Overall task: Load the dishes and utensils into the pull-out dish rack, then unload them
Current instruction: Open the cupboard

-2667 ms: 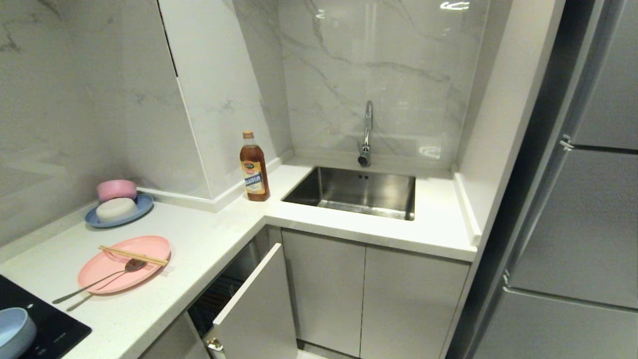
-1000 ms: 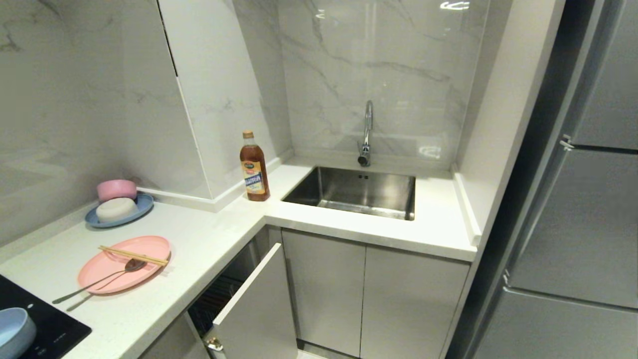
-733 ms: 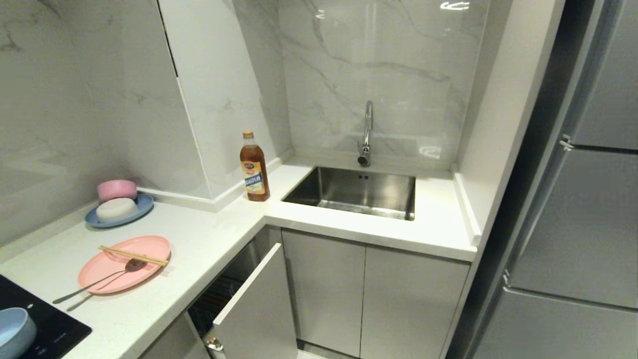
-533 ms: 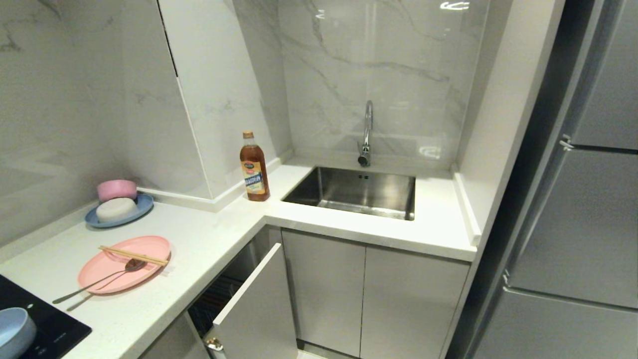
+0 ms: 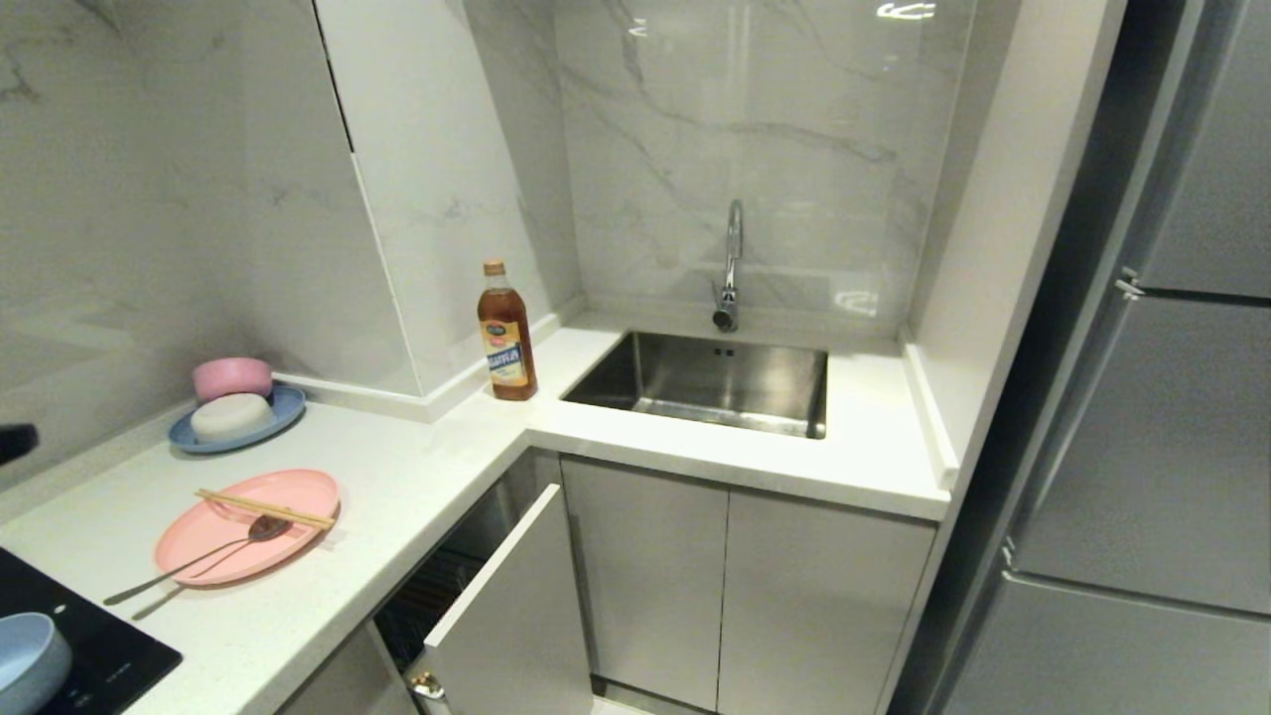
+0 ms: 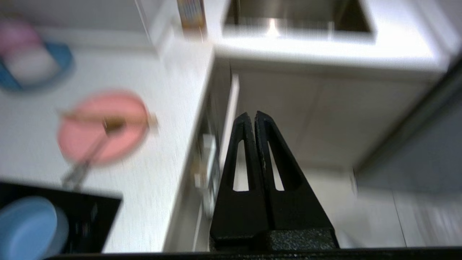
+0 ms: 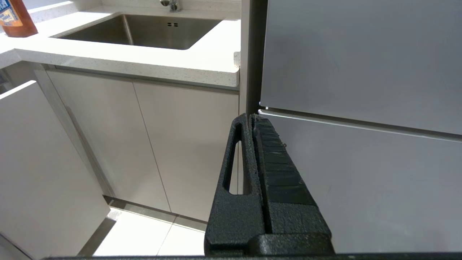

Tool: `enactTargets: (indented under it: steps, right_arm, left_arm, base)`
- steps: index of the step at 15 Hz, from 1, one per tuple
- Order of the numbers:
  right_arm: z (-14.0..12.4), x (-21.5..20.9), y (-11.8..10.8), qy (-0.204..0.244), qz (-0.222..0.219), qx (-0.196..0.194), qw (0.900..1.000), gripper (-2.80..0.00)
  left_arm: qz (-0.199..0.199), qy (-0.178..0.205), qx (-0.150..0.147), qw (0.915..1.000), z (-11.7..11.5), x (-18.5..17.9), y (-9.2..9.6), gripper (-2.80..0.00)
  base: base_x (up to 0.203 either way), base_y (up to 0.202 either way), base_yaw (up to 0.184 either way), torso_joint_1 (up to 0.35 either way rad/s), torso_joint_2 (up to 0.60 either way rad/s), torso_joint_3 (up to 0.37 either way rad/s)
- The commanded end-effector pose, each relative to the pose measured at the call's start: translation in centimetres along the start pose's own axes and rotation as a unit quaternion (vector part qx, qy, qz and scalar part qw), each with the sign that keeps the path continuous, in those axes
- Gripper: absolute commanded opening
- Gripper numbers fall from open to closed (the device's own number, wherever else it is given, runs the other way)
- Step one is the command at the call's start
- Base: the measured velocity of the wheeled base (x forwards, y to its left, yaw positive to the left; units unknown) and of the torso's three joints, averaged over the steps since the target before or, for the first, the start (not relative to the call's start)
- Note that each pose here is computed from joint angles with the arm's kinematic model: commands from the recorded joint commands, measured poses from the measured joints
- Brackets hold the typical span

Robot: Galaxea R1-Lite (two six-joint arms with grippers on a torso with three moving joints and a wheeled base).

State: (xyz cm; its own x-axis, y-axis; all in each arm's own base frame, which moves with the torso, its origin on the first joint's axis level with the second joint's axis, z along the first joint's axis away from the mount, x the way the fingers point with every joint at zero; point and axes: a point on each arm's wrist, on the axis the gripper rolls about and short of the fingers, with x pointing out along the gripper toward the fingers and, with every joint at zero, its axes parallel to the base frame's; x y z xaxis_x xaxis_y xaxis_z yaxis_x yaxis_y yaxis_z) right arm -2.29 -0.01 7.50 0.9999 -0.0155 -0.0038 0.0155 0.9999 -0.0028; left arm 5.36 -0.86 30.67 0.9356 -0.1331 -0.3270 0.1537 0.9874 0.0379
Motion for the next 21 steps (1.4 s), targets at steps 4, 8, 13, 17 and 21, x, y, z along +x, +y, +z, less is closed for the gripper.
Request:
enactTargets:
  steps: [4,8,13,17,21]
  right_arm:
    - [-0.1,0.0,0.0,0.002,0.0,0.0,1.0,-2.8]
    - [-0.1,0.0,0.0,0.002,0.0,0.0,1.0,-2.8]
    - [0.0,0.0,0.0,0.001,0.0,0.0,1.0,-2.8]
    - [0.0,0.0,0.0,0.001,0.0,0.0,1.0,-2.8]
    - [0.0,0.0,0.0,0.001,0.0,0.0,1.0,-2.8]
  left_arm:
    - [-0.033,0.254,0.009,0.9666,1.8,7.8,-0.7,-2.8]
    - [-0.043,0.354,0.006,0.9344,1.6,14.9,-1.3,-2.8]
    - [-0.021,0.368,-0.017,0.9294,-1.5,23.4,-0.4,-2.8]
    - [0.001,0.346,-0.034,0.9375,-5.9,28.0,1.0,-2.8]
    - [0.006,0.312,-0.04,0.9491,-8.5,31.4,1.1,-2.8]
  base:
    - [0.0,0.0,0.0,0.0,0.0,0.0]
    - [0.0,0.0,0.0,0.0,0.0,0.0]
    - [0.0,0.0,0.0,0.0,0.0,0.0]
    - [0.0,0.0,0.0,0.0,0.0,0.0]
    - [0.0,0.0,0.0,0.0,0.0,0.0]
